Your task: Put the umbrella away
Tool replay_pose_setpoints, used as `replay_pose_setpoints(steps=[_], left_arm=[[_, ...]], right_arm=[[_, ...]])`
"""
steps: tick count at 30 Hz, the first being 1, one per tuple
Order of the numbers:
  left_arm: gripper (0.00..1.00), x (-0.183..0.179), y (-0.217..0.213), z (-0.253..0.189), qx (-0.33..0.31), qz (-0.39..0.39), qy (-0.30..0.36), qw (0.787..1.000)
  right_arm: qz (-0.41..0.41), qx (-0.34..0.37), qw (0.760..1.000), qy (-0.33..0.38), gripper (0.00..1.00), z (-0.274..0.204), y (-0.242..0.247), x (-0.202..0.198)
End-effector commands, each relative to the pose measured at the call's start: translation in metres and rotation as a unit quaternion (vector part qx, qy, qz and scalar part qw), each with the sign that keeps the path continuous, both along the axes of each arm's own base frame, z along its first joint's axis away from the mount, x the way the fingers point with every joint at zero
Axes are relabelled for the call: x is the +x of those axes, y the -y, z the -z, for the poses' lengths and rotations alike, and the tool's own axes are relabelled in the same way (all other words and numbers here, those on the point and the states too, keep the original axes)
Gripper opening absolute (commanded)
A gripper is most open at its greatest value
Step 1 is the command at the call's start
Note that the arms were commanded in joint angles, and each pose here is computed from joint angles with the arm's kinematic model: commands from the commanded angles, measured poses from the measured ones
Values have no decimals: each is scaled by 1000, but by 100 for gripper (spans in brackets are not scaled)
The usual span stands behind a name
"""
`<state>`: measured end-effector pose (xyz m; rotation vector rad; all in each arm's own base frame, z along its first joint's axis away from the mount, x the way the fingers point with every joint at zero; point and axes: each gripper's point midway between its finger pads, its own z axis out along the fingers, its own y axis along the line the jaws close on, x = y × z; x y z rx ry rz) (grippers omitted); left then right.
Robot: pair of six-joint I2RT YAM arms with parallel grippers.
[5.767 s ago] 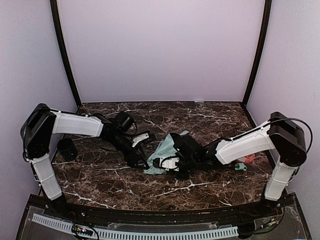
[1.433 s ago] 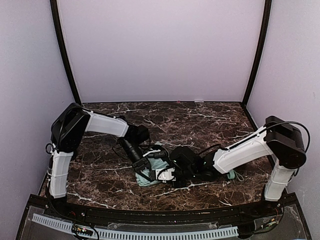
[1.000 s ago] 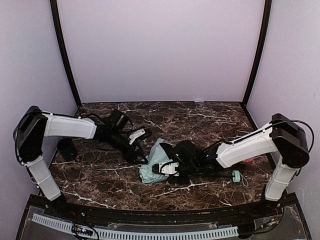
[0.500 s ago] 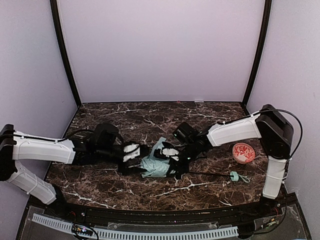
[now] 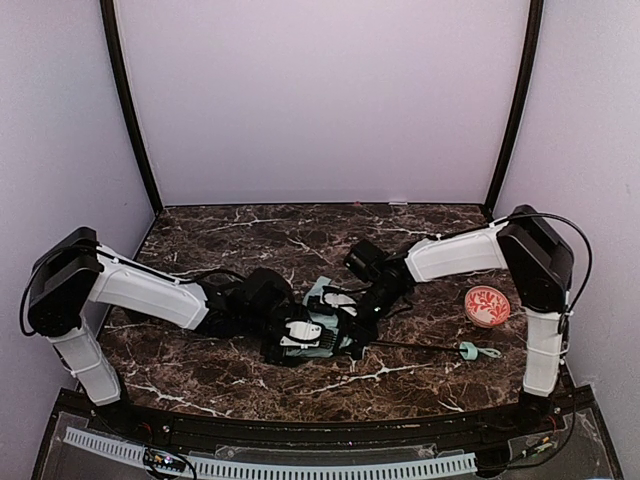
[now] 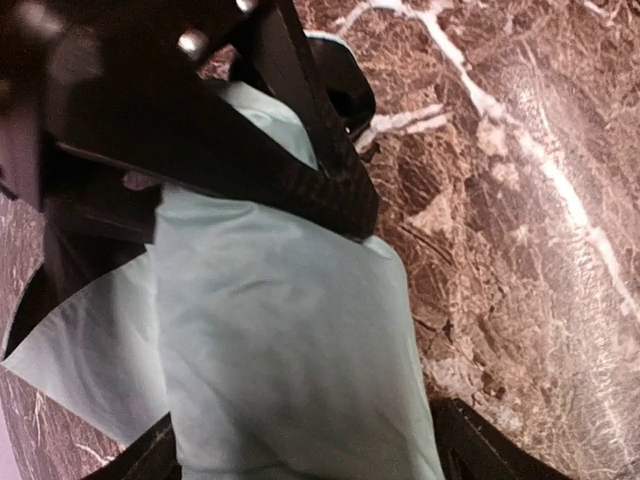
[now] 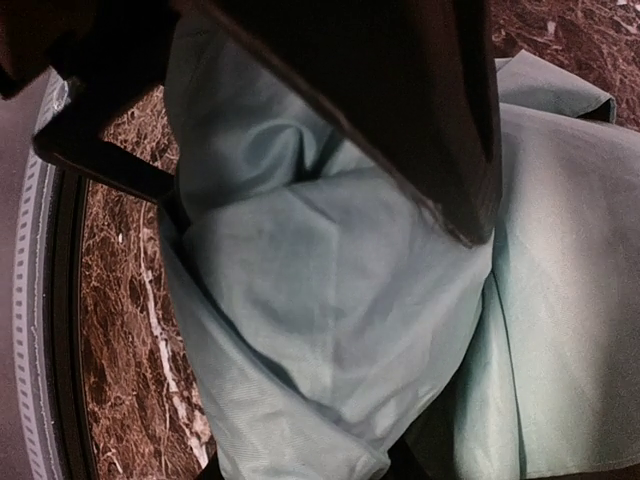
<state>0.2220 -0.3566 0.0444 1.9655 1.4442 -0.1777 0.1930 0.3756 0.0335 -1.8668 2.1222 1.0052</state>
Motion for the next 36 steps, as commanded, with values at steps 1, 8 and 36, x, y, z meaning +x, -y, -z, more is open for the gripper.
replay_pose_setpoints(steps=[1,8,36], left_arm=[[78,2,-11,26,66,-1,-12,998],[26,-21,-16,38,93,-2,-99,991],[0,-27,-25,35,92,-75,-388,914]], right_arm=[[-10,-48,994,-95,5,13,19,-32],[43,12,997,-63,36,-12,4,13],[100,81,959,252,68,-21,1,35]])
